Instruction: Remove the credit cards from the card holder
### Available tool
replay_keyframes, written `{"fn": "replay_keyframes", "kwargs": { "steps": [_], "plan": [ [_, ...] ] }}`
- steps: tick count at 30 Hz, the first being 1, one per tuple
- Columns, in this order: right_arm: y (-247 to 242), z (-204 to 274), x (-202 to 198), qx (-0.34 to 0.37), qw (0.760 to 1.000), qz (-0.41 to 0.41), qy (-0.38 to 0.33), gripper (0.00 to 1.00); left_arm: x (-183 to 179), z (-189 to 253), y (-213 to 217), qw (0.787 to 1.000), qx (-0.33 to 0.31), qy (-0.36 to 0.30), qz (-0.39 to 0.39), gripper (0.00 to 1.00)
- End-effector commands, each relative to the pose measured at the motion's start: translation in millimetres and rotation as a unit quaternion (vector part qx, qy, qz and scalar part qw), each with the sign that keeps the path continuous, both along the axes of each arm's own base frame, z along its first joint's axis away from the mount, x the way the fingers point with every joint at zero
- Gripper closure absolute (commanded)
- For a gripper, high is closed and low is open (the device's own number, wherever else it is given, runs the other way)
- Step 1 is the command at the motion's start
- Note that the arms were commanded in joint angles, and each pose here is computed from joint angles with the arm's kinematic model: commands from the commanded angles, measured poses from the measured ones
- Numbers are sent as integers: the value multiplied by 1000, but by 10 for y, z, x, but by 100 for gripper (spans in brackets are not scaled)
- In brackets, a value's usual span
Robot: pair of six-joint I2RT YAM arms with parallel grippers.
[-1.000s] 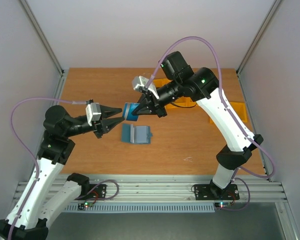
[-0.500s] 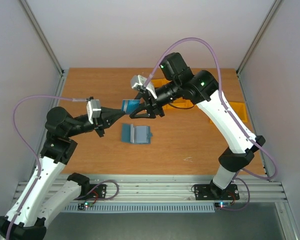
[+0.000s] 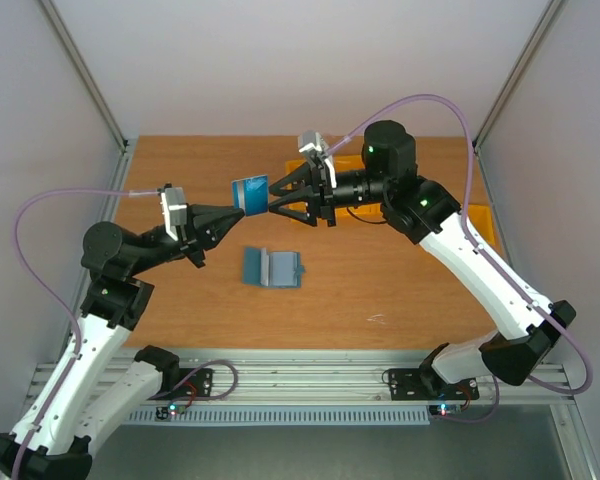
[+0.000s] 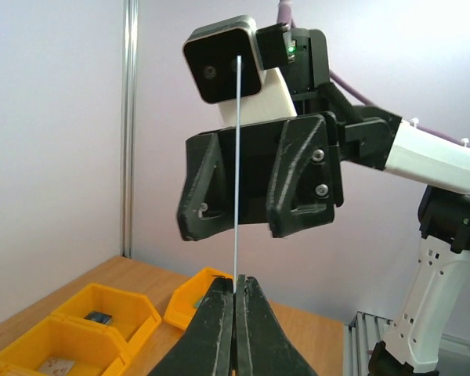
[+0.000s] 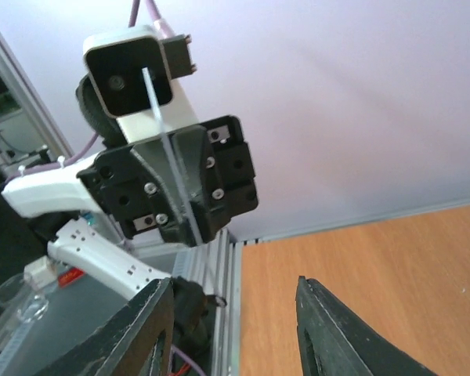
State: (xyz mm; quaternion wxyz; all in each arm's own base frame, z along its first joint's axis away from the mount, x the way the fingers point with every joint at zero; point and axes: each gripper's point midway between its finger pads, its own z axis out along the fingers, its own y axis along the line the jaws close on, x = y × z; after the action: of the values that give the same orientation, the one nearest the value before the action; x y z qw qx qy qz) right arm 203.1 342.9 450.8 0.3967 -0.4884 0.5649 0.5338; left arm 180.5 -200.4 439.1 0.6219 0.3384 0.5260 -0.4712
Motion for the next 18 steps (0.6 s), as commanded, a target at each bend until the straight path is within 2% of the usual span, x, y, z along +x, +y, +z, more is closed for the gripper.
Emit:
{"fn": "replay_keyframes", "kwargs": {
  "steps": [1, 4, 12, 17, 18],
  "plan": [
    [48, 303, 30, 62, 998, -19, -7, 57, -71, 161, 22, 999, -21, -29, -2, 100],
    [105, 334, 41, 71, 997, -17, -4, 62, -69, 152, 10, 999, -21, -27, -4, 100],
    [138, 326, 3, 70, 998, 2, 3, 98, -56, 132, 12, 1000, -21, -21, -1, 100],
    [103, 315, -47, 59, 998, 7, -8, 99, 49, 86, 41, 999, -25, -3, 24, 100],
    [79, 312, -21, 53, 998, 0, -14, 99, 113, 69, 69, 999, -30, 9, 42, 89]
  ]
}}
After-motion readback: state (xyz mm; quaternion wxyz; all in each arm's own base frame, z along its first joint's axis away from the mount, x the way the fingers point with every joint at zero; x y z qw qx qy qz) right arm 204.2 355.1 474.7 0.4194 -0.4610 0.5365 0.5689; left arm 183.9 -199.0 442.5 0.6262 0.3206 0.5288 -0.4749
